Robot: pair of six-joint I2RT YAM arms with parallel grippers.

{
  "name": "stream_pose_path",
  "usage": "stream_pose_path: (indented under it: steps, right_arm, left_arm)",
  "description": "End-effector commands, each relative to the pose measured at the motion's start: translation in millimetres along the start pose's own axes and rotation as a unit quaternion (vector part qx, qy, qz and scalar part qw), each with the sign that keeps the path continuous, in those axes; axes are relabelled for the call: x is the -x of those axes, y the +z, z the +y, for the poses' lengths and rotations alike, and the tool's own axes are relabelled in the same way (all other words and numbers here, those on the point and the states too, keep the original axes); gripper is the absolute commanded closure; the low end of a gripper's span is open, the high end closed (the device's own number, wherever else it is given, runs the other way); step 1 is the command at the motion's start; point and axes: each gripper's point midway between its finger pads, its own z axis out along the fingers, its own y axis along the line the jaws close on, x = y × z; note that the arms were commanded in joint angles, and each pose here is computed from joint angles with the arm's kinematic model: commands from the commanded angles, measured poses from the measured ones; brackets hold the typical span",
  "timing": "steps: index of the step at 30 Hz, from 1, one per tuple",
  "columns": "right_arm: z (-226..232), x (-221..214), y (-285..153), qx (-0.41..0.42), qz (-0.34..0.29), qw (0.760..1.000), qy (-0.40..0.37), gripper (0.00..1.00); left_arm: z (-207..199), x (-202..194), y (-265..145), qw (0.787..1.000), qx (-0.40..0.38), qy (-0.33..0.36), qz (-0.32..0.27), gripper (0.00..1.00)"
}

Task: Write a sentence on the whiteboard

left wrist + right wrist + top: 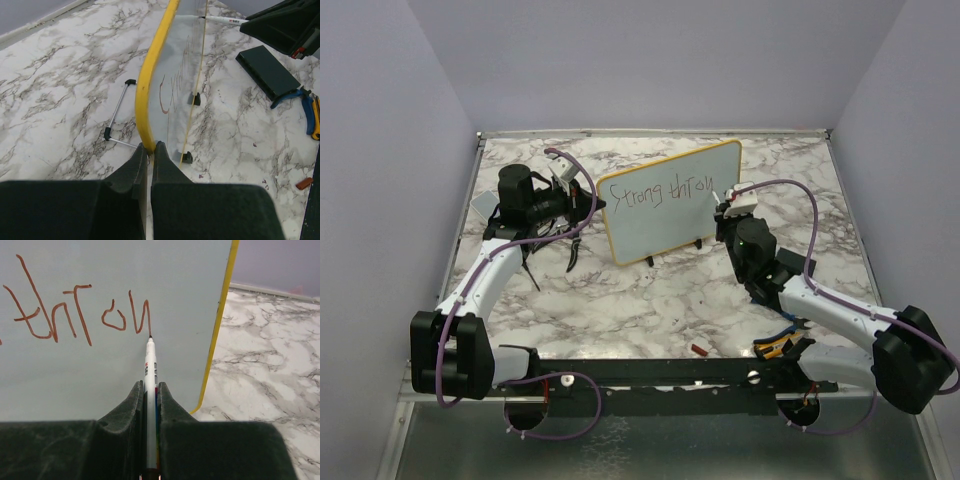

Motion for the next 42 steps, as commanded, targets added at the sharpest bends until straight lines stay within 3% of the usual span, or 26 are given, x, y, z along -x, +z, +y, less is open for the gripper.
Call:
stream_pose_path:
  steps: [1, 15, 31, 42]
  right_arm:
    - [-3.6, -16.4, 0.1, -0.009, 0.021, 1.000, -0.003, 0.99]
    - [-19.0, 32.0, -7.0, -0.033, -0.039, 0.999, 0.005, 0.99]
    - [-27.5, 46.4, 9.8, -0.052, -0.056, 0.997, -0.012, 1.00]
    - [-10.6, 42.3, 11.5, -0.002, -0.050, 0.999, -0.016, 0.99]
  left_arm:
    - [8.2, -8.5, -2.6, 1.000, 0.023, 0.019, 0.009, 1.00]
    - [8.1, -8.2, -2.3, 1.000, 0.022, 0.019, 0.009, 1.00]
    - [7.7, -7.8, -2.6, 1.000, 0.022, 0.019, 0.009, 1.00]
    - [7.6, -7.9, -2.5, 1.000, 0.021, 0.019, 0.009, 1.00]
